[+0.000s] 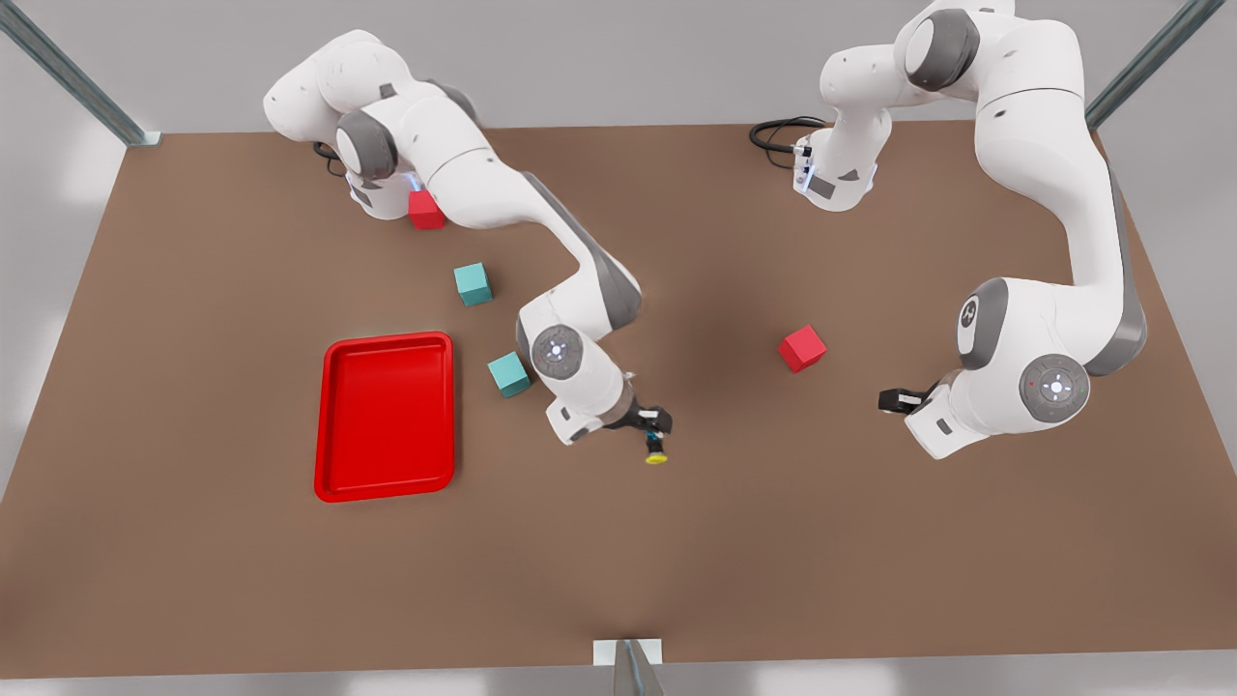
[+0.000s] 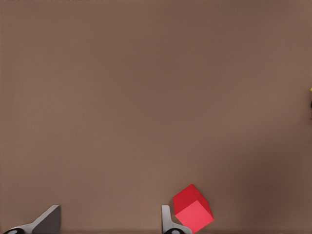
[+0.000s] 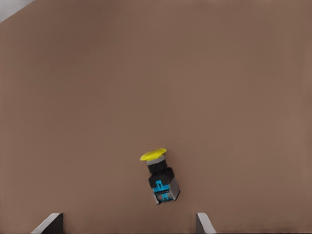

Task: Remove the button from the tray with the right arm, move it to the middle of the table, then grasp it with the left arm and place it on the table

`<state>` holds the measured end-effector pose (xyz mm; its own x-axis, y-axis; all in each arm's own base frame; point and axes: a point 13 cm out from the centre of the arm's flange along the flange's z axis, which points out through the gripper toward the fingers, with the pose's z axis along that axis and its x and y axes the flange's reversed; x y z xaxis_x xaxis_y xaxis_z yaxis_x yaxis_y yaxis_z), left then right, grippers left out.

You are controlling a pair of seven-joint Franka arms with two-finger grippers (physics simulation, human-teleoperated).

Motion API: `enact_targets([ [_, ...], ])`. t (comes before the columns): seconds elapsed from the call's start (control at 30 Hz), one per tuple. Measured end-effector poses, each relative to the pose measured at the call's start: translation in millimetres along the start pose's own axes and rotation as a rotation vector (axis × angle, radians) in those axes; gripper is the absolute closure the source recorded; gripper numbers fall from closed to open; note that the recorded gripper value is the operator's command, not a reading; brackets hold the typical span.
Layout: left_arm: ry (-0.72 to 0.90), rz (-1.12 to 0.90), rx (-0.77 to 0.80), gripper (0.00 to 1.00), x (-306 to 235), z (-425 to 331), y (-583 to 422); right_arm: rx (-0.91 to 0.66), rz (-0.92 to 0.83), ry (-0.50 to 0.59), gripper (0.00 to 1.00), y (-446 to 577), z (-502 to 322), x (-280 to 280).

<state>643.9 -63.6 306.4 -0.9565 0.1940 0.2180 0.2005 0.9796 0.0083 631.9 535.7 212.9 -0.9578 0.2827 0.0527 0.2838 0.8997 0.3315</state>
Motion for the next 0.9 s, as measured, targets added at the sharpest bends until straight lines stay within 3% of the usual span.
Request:
enact_targets([
  [0.13,-0.039,0.065,-0.007,0.0,-8.6,-19.0,-47.5,0.042,0.226,0.107,0.0,-151.9,-90.5,-35.9],
  [0.3,-0.066,0.233,0.006,0.0,-10.6,-8.2,-242.7,0.21,0.286,0.025,0.0,-399.8,-233.1,-85.7],
  [0.4,-0.039,0.265,0.009,0.0,4.2,18.8,-314.8,0.292,0.171,-0.047,0.0,-428.6,-312.2,-109.3],
  [0.57,-0.042,0.202,-0.024,0.0,0.4,76.7,-386.5,0.346,0.026,-0.055,0.0,-443.3,-384.4,-109.7],
  [0.9,-0.164,-0.125,-0.004,0.0,-79.4,139.2,-391.9,0.411,-0.153,0.174,0.0,-464.4,-350.6,-85.2],
])
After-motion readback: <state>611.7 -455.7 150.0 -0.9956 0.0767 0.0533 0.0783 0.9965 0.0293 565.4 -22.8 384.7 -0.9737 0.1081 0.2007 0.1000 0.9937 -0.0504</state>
